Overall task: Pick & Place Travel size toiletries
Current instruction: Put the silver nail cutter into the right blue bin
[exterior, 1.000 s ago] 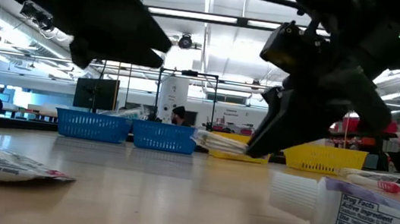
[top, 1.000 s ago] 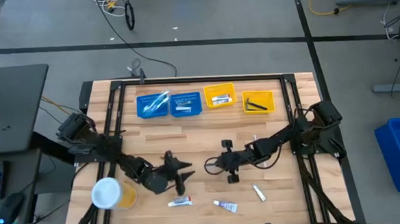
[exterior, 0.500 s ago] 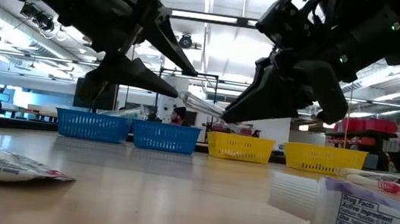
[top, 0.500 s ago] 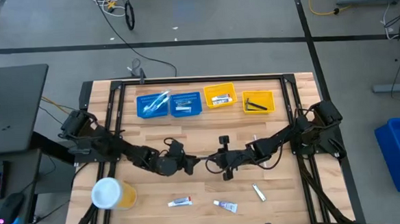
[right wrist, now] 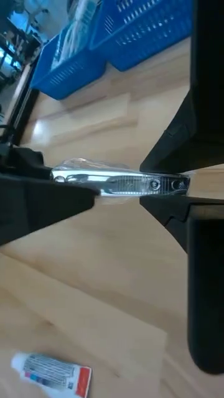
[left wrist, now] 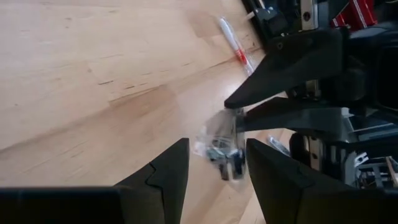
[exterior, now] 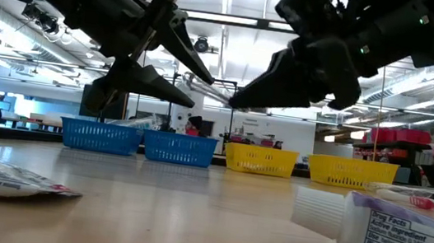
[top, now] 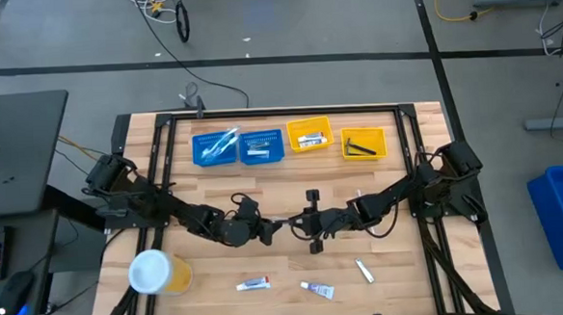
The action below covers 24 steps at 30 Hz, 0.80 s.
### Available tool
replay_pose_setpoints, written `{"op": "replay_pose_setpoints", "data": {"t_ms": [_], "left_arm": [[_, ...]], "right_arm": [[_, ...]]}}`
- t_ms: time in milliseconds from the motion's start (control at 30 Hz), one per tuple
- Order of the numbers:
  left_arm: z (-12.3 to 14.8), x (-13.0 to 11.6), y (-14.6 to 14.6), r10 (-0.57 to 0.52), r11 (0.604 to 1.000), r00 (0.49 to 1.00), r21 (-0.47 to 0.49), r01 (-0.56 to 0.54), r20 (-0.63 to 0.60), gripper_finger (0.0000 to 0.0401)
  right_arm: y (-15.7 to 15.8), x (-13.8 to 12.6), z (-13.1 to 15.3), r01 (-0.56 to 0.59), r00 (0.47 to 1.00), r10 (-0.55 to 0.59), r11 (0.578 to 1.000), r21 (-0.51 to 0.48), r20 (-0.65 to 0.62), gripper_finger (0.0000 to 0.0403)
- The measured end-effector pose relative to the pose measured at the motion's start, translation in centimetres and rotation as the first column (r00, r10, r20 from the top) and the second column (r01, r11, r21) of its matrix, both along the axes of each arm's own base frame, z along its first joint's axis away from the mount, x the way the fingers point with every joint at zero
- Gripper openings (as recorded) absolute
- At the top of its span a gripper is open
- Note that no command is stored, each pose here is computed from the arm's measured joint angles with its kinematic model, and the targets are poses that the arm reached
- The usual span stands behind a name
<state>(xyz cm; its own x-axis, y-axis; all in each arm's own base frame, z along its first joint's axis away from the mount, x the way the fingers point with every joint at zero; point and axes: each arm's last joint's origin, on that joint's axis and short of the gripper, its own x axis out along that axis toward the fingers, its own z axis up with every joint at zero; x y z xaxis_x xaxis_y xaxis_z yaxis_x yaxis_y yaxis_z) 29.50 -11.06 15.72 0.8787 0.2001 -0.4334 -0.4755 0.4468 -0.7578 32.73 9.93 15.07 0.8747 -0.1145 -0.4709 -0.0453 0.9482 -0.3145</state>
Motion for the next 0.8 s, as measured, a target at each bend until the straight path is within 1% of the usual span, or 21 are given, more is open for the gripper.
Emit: {"op": "replay_pose_setpoints", "data": {"t_ms": [100, 200, 367, 500, 600, 700, 800], "left_arm": [[0.03, 0.03, 0.05, 0.004, 1.0, 1.0, 0.001, -0.004, 0.004, 0.0161], [0.07, 0.09, 0.13, 0.006, 1.0, 1.0, 0.0, -0.006, 0.008, 0.0138], [0.14, 0.19, 0.27, 0.005, 1.0, 1.0, 0.006, -0.005, 0.011, 0.0098], [0.18, 0.23, 0.26, 0.002, 1.0, 1.0, 0.005, -0.002, 0.015, 0.0079], [0.2, 0.24, 0.27, -0.001, 1.0, 1.0, 0.012, 0.001, 0.015, 0.008], [0.18, 0.23, 0.27, -0.012, 0.999, 1.0, 0.034, 0.011, 0.008, 0.0095], [0.14, 0.22, 0.28, -0.018, 0.999, 1.0, 0.036, 0.018, 0.003, 0.0114]], "right_arm": [[0.04, 0.11, 0.18, -0.006, 1.0, 0.007, 1.0, -0.004, 0.024, 0.0057], [0.03, 0.11, 0.17, -0.016, 1.0, 0.017, 1.0, -0.022, 0.02, 0.0057], [0.02, 0.1, 0.14, -0.019, 1.0, 0.02, 1.0, -0.024, 0.015, 0.0057], [0.01, 0.07, 0.09, -0.021, 1.0, 0.021, 0.999, -0.027, 0.009, 0.0059], [0.01, 0.07, 0.08, -0.021, 1.0, 0.022, 0.999, -0.027, 0.008, 0.0059], [0.02, 0.07, 0.08, -0.023, 1.0, 0.023, 0.999, -0.025, 0.008, 0.0059], [0.04, 0.05, 0.06, -0.025, 1.0, 0.025, 0.999, -0.024, 0.006, 0.0059]]}}
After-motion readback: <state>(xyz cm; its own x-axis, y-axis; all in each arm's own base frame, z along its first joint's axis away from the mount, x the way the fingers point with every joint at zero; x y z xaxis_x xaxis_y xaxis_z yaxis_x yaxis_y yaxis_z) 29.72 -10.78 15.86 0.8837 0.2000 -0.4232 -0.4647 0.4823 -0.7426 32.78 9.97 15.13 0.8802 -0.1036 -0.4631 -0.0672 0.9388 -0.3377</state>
